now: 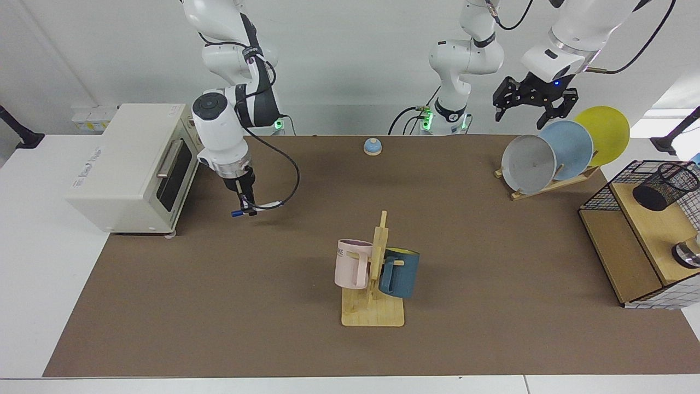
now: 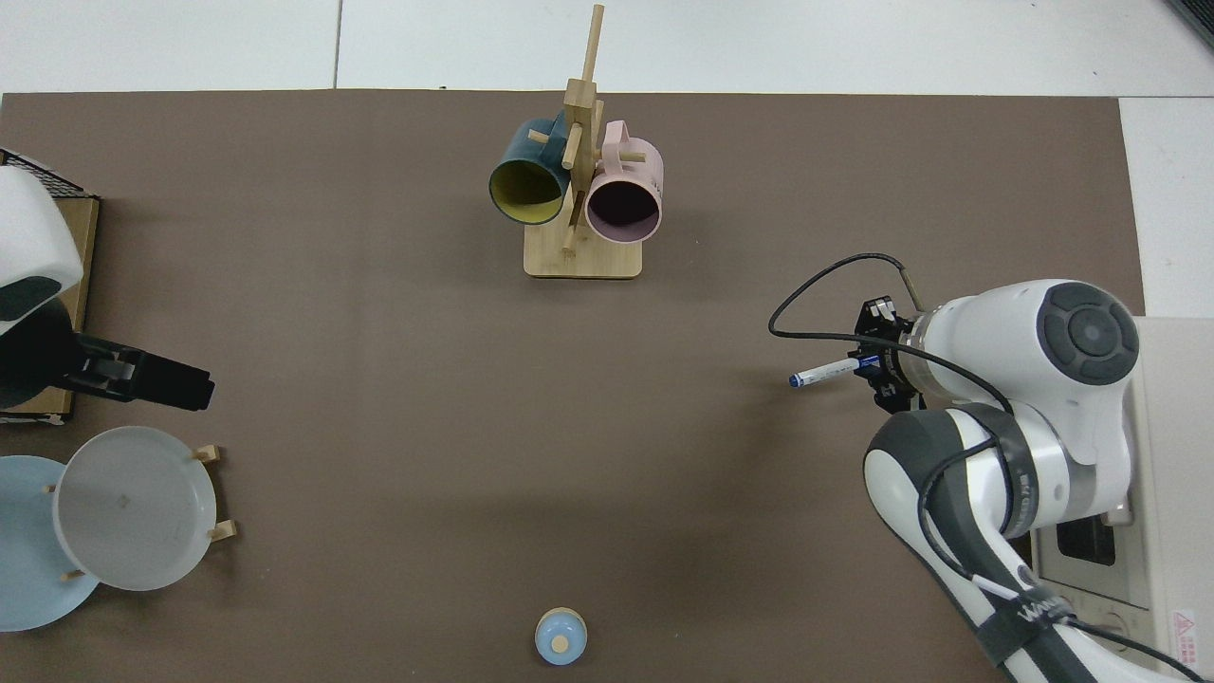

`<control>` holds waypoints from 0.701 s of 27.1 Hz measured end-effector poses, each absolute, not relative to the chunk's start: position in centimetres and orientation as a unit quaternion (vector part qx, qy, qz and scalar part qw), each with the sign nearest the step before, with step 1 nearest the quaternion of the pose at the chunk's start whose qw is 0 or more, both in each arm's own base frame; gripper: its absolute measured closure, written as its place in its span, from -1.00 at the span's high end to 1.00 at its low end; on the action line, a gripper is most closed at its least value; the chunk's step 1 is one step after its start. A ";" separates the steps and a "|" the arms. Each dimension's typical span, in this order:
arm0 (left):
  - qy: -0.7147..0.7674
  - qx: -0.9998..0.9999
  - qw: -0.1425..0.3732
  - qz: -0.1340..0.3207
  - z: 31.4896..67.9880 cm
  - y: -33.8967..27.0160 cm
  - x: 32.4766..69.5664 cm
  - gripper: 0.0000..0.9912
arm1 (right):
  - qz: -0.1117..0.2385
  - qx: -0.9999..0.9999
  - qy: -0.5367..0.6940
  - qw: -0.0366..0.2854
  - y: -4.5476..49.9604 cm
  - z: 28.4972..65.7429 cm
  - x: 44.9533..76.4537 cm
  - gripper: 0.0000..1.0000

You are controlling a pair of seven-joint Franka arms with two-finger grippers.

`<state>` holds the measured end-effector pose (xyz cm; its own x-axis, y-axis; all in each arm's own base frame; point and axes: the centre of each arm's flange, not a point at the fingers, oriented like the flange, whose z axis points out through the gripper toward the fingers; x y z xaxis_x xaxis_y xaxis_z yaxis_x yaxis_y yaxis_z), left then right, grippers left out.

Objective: Put markers into pen holder
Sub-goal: 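Lift the marker with the right gripper toward the table middle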

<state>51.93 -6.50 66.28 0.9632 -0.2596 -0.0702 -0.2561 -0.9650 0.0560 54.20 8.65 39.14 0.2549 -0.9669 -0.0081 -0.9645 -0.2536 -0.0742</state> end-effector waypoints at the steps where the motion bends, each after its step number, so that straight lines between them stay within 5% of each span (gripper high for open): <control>1: -0.131 0.990 0.023 -0.038 66.3 -6.5 51.9 1.00 | -0.018 -0.793 0.609 0.030 8.8 39.8 54.2 -0.61; 19: -0.146 0.988 0.022 -0.038 66.4 -8.2 51.6 1.00 | 0.009 -0.815 0.570 0.101 16.4 55.3 51.3 -0.61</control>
